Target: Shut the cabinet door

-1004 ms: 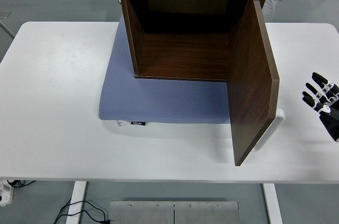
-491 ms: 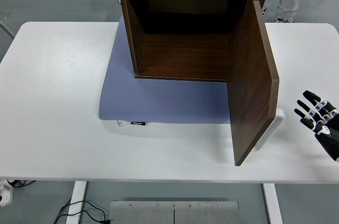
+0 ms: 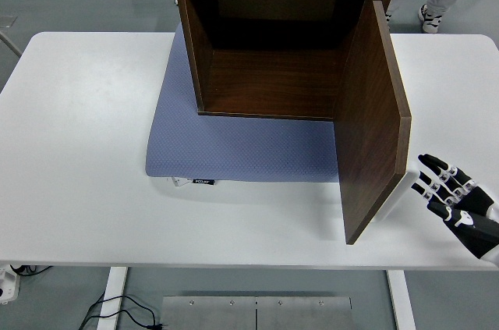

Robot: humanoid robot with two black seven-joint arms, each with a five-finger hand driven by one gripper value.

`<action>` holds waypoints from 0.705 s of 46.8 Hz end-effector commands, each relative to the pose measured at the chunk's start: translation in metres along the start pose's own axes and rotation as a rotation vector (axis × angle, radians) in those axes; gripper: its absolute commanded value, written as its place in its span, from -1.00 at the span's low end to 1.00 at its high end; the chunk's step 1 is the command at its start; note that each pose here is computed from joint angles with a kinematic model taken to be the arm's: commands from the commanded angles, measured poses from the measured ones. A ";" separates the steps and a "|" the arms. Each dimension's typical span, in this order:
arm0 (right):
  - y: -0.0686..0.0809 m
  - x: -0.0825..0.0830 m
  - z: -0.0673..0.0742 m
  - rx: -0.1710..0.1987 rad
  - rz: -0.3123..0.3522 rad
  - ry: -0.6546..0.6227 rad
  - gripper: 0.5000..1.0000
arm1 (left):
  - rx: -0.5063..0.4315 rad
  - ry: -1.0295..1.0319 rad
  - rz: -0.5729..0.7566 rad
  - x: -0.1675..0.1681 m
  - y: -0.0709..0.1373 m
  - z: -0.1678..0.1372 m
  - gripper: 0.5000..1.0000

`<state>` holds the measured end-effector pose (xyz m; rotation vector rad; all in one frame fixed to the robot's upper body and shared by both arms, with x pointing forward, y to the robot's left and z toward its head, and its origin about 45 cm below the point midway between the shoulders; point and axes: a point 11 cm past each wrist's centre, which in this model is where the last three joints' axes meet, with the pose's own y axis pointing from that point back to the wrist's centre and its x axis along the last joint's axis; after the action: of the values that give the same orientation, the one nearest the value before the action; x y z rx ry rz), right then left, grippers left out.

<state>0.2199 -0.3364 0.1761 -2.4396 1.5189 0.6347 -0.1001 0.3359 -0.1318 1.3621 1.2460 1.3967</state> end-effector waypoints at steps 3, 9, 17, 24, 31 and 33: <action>0.005 -0.004 0.005 -0.016 -0.029 -0.013 1.00 | 0.000 0.000 0.000 0.000 0.000 0.000 1.00; 0.008 -0.008 0.011 -0.036 -0.057 -0.023 1.00 | 0.000 0.001 0.000 0.000 0.000 0.000 1.00; 0.010 -0.018 0.025 -0.073 -0.099 -0.042 1.00 | 0.000 0.001 0.000 0.000 0.000 0.000 1.00; 0.009 -0.025 0.035 -0.094 -0.116 -0.059 1.00 | 0.000 0.001 0.000 0.000 0.000 0.000 1.00; 0.007 -0.034 0.041 -0.108 -0.150 -0.063 1.00 | 0.000 0.000 0.000 0.000 0.000 0.000 1.00; 0.006 -0.037 0.042 -0.108 -0.163 -0.065 1.00 | 0.000 0.000 0.000 0.000 0.000 0.000 1.00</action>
<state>0.1905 -0.2982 0.1553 -2.5539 1.3021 0.7748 -0.1001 0.3359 -0.1318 1.3620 1.2463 1.3971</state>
